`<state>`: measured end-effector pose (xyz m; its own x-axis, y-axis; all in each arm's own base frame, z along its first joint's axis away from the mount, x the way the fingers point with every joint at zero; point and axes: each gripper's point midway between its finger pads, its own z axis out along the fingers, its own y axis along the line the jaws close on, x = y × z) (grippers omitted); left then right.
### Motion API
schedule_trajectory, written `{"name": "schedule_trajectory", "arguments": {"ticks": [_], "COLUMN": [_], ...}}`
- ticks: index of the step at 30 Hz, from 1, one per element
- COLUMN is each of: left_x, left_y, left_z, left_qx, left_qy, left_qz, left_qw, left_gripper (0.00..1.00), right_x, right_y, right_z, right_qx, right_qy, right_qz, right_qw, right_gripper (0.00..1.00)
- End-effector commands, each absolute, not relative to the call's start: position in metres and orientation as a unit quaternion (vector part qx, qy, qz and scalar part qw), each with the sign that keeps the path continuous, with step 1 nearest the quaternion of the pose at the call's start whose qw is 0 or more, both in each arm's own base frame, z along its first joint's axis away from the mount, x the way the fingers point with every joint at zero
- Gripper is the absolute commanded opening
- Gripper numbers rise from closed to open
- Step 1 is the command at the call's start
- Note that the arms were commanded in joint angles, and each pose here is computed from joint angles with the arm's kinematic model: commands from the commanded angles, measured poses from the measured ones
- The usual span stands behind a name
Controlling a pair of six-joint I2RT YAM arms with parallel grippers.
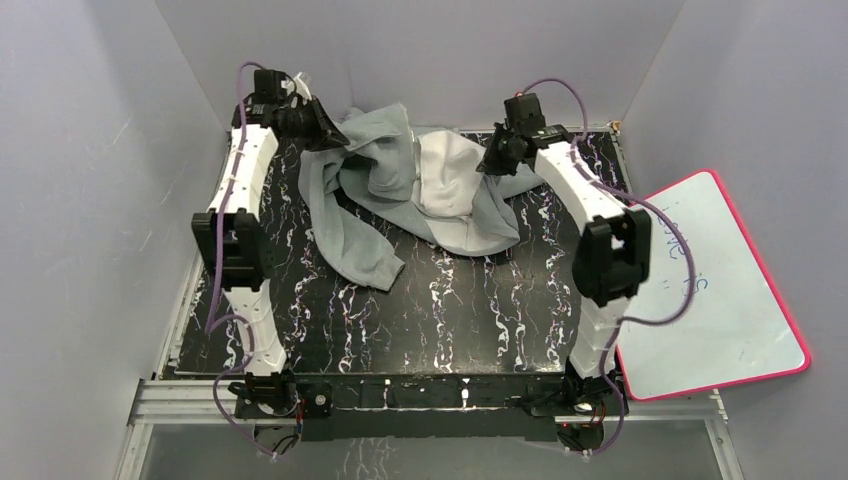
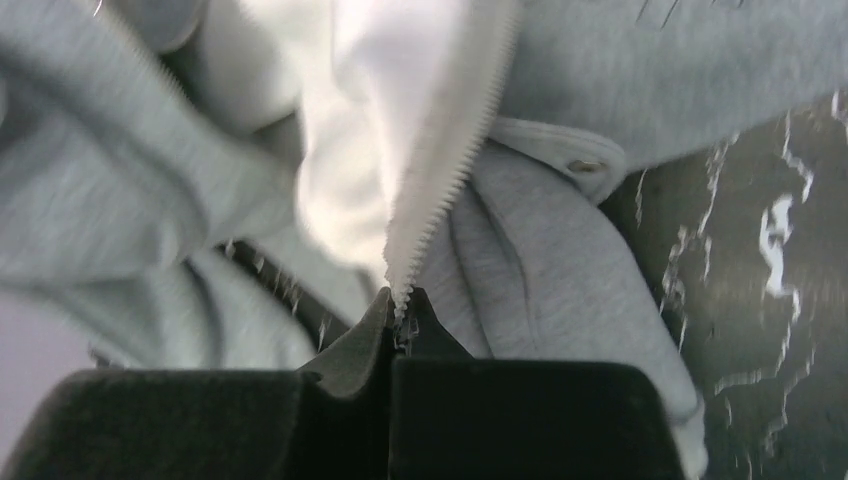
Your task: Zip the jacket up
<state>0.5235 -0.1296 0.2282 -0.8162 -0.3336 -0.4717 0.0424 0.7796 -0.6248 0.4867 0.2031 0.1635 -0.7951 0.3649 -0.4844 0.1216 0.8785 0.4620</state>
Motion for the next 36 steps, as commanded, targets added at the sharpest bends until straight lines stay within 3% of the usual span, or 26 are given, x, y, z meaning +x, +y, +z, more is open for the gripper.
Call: {"name": "schedule_trajectory", "arguments": {"ticks": [1, 6, 10, 14, 20, 21, 25, 29, 36], "left_x": [0.417, 0.302, 0.239, 0.210, 0.191, 0.191, 0.194, 0.195, 0.181], "left_y": [-0.191, -0.208, -0.205, -0.192, -0.154, -0.153, -0.149, -0.149, -0.157], "left_z": [0.316, 0.339, 0.300, 0.223, 0.126, 0.122, 0.130, 0.154, 0.198], "left_qx": [0.031, 0.058, 0.030, -0.037, -0.098, -0.099, -0.093, -0.080, -0.063], "left_qy": [0.820, 0.755, 0.763, 0.821, 0.915, 0.918, 0.922, 0.916, 0.903], "left_qz": [-0.517, -0.611, -0.618, -0.554, -0.383, -0.377, -0.364, -0.372, -0.385], "left_qw": [0.243, 0.231, 0.187, 0.133, 0.080, 0.077, 0.095, 0.126, 0.180], "left_gripper": [0.00, 0.00, 0.00, 0.00, 0.06, 0.10, 0.42, 0.59, 0.71], "right_x": [0.419, 0.363, 0.333, 0.305, 0.279, 0.277, 0.269, 0.263, 0.260], "right_y": [0.210, 0.204, 0.197, 0.190, 0.187, 0.187, 0.185, 0.184, 0.182], "right_z": [0.220, 0.214, 0.190, 0.141, 0.100, 0.097, 0.089, 0.084, 0.088], "right_qx": [0.055, 0.025, 0.017, 0.030, 0.032, 0.030, 0.022, 0.018, 0.012], "right_qy": [0.913, 0.915, 0.929, 0.946, 0.960, 0.961, 0.966, 0.968, 0.968], "right_qz": [0.268, 0.293, 0.276, 0.254, 0.230, 0.225, 0.210, 0.204, 0.192], "right_qw": [0.303, 0.277, 0.247, 0.199, 0.158, 0.156, 0.149, 0.148, 0.161], "right_gripper": [0.00, 0.00, 0.00, 0.00, 0.00, 0.00, 0.00, 0.12, 0.48]}}
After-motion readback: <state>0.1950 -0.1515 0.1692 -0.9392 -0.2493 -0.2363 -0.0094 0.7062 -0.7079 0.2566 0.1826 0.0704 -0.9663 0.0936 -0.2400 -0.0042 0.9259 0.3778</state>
